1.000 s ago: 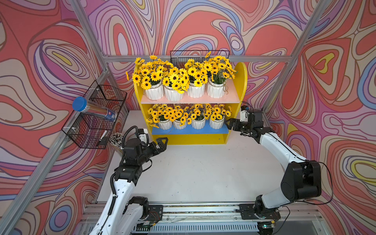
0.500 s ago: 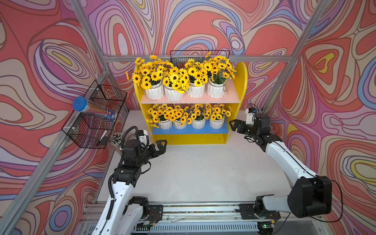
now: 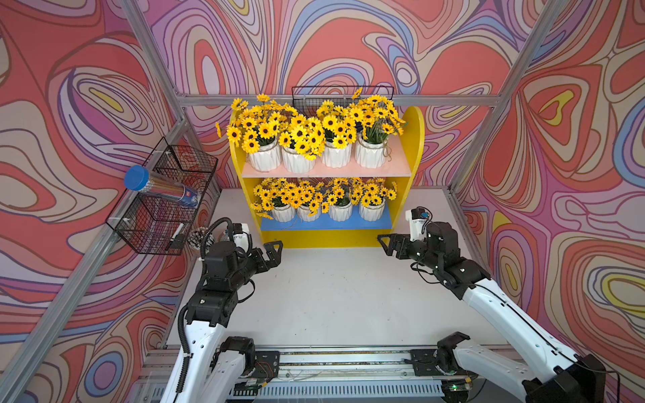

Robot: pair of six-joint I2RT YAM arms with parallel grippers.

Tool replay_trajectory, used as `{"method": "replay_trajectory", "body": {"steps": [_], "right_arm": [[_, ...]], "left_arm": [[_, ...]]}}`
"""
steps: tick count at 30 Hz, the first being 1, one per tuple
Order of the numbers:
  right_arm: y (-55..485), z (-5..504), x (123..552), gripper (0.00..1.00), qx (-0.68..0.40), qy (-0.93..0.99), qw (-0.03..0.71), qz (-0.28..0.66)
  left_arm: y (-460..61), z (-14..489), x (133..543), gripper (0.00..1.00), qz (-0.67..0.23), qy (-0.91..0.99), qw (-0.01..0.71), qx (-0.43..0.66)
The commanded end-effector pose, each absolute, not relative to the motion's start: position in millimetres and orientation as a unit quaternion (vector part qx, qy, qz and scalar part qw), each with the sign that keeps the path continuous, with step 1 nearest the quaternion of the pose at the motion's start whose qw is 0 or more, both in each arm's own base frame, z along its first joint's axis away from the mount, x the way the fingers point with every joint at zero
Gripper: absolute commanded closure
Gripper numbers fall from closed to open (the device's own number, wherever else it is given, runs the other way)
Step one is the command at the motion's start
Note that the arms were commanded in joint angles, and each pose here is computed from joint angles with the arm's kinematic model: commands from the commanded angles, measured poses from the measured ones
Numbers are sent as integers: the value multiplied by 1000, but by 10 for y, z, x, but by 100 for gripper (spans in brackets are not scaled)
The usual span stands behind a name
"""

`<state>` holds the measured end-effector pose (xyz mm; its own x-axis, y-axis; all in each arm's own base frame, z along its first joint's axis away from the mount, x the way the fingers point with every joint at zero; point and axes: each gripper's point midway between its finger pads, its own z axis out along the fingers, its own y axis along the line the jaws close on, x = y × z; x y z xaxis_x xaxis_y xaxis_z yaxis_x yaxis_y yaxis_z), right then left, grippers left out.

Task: Take the sunflower pots off the shelves
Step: Pick up the sunflower pot from the shelf.

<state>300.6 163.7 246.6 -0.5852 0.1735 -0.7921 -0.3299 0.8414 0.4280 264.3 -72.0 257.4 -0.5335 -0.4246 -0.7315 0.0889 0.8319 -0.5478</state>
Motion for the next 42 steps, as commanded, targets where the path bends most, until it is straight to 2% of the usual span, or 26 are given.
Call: {"method": "replay_trajectory", "body": {"steps": [1, 6, 9, 15, 20, 26, 32, 37, 42], "right_arm": [[1615, 2484, 2891, 9, -37, 849, 462, 255], [1839, 2603, 2759, 9, -65, 833, 469, 286], [1993, 2786, 2716, 13, -82, 819, 488, 291], [2148, 3292, 2719, 14, -106, 792, 548, 247], [2207, 3768, 2837, 11, -116, 768, 585, 232], [2204, 4265, 3042, 2, -136, 745, 631, 167], [2195, 4625, 3505, 2, -121, 720, 681, 50], [2187, 4794, 3882, 2, -104, 717, 687, 55], [2137, 4859, 4076, 2, -92, 714, 691, 60]], "left_arm": [[-838, 2476, 2494, 0, -301, 834, 455, -79], [-1195, 2514, 2358, 0, -401, 814, 419, -31], [-1209, 2527, 2297, 0, -357, 830, 428, -1], [-1183, 2827, 2310, 0, -274, 828, 487, 53], [-1169, 3126, 2415, 0, -252, 811, 522, 73], [-1216, 3135, 2463, 0, -265, 810, 519, 70], [-1265, 3125, 2480, 0, -283, 805, 517, 66], [-1284, 3189, 2465, 0, -286, 799, 523, 75], [-1276, 3187, 2446, 0, -282, 798, 526, 81]]}}
